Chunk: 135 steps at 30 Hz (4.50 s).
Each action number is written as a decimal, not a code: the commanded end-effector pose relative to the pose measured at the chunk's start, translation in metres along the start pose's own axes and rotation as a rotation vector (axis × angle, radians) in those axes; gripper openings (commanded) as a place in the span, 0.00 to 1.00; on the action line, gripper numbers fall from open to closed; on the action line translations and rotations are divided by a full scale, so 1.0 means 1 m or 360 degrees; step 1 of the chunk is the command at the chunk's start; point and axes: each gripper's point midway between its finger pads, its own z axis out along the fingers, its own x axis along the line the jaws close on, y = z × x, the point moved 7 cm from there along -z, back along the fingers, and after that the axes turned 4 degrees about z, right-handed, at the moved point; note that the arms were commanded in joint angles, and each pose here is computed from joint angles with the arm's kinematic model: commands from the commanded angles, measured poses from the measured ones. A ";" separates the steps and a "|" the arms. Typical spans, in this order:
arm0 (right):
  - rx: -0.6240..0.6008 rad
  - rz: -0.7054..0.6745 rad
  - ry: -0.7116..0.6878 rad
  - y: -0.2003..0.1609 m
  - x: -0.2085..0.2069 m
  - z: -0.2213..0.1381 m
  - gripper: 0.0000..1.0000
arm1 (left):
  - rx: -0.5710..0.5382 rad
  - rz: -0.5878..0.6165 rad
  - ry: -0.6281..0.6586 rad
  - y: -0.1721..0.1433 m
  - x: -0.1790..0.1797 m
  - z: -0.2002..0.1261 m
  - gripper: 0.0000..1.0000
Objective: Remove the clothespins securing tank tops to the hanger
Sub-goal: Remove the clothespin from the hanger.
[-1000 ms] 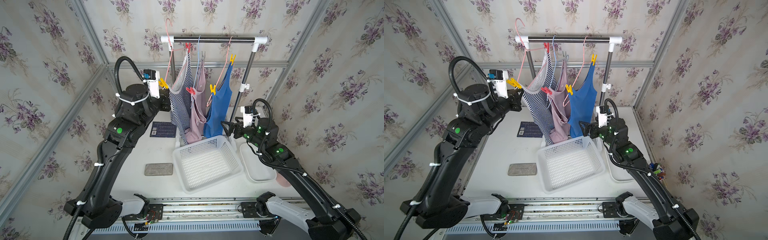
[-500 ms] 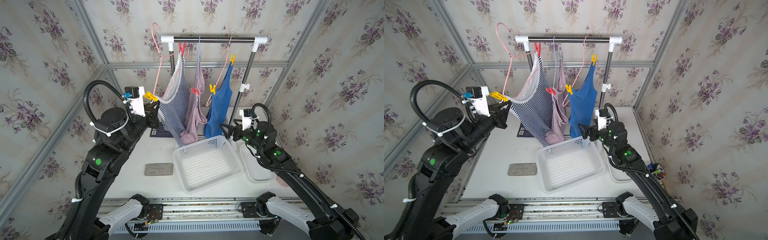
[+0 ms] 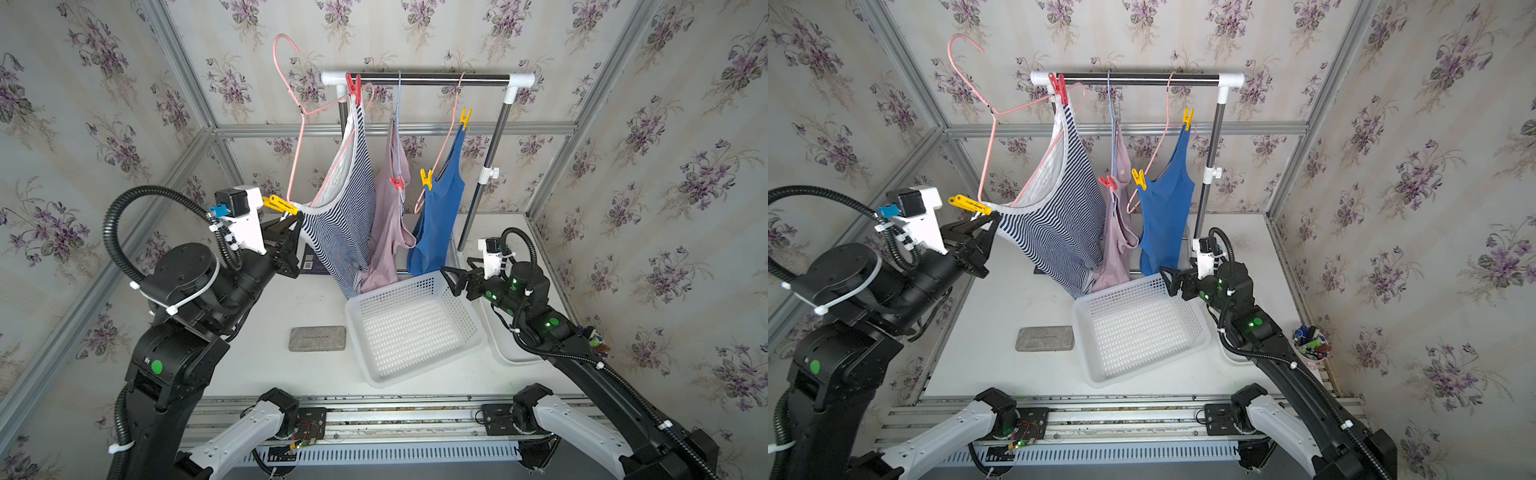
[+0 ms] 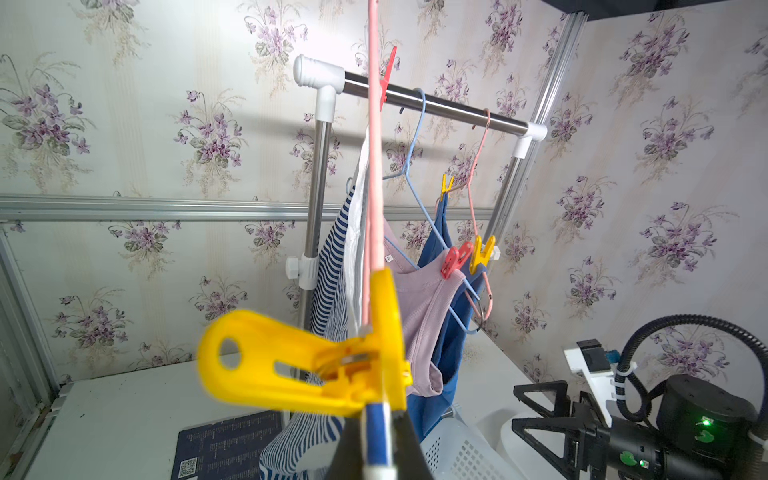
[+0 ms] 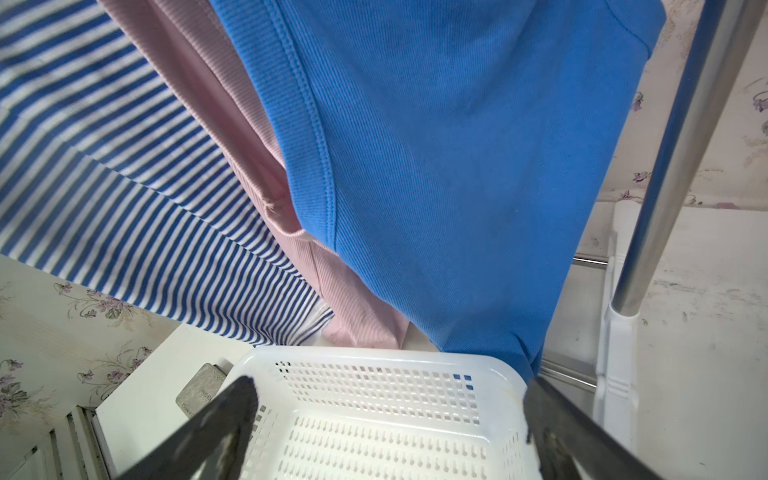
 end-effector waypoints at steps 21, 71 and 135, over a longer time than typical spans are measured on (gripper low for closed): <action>-0.0056 0.0100 0.0072 -0.004 0.002 -0.002 1.00 | -0.0499 0.0034 -0.0075 0.060 -0.005 -0.097 0.00; -0.0193 0.0237 0.0066 0.034 -0.036 -0.037 1.00 | 0.0043 0.0106 -0.1107 -0.022 -0.063 -0.023 0.00; -0.0218 -0.0639 0.1181 0.137 0.013 -0.071 0.72 | 0.0508 0.0260 -0.1363 -0.127 -0.047 0.033 0.00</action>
